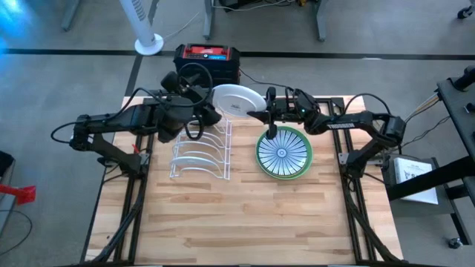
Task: Sort dishes
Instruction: Put the white pattern plate in the dish rack
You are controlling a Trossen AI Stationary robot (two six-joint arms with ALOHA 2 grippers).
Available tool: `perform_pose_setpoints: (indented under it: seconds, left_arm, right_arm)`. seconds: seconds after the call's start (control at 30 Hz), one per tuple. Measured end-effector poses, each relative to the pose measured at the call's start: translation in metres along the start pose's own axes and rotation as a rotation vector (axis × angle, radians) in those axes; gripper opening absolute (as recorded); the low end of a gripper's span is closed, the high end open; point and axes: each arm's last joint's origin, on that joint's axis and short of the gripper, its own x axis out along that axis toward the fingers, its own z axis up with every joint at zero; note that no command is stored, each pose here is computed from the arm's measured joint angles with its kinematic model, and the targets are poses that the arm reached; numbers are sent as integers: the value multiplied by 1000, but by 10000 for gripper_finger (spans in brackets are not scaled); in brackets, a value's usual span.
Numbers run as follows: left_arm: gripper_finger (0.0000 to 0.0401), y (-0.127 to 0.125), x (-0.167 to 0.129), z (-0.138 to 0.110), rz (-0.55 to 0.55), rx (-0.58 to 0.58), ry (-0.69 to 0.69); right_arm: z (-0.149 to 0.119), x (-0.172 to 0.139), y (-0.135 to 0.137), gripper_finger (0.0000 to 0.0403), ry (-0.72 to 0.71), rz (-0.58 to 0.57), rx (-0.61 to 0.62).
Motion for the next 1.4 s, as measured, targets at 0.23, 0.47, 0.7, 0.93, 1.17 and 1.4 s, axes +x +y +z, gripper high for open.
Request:
perform_pose_setpoints:
  seconds: [0.23,0.47,0.7,0.93,1.17,1.4]
  left_arm:
    - [284,0,0,0,14,0,4]
    - [284,0,0,0,14,0,4]
    - [284,0,0,0,14,1,5]
    - [284,3,0,0,96,-31,24]
    - [284,7,-1,-1,166,-43,38]
    - [284,7,-1,0,165,-44,37]
  right_arm:
    - [-13,17,-7,25,20,28,12]
    - [-15,30,-12,25,14,74,11]
    - [-14,32,-11,25,9,91,1]
    - [-23,36,-4,25,39,111,-3]
    - [-34,39,-2,25,60,113,-9]
    - [-43,40,-1,25,83,114,5]
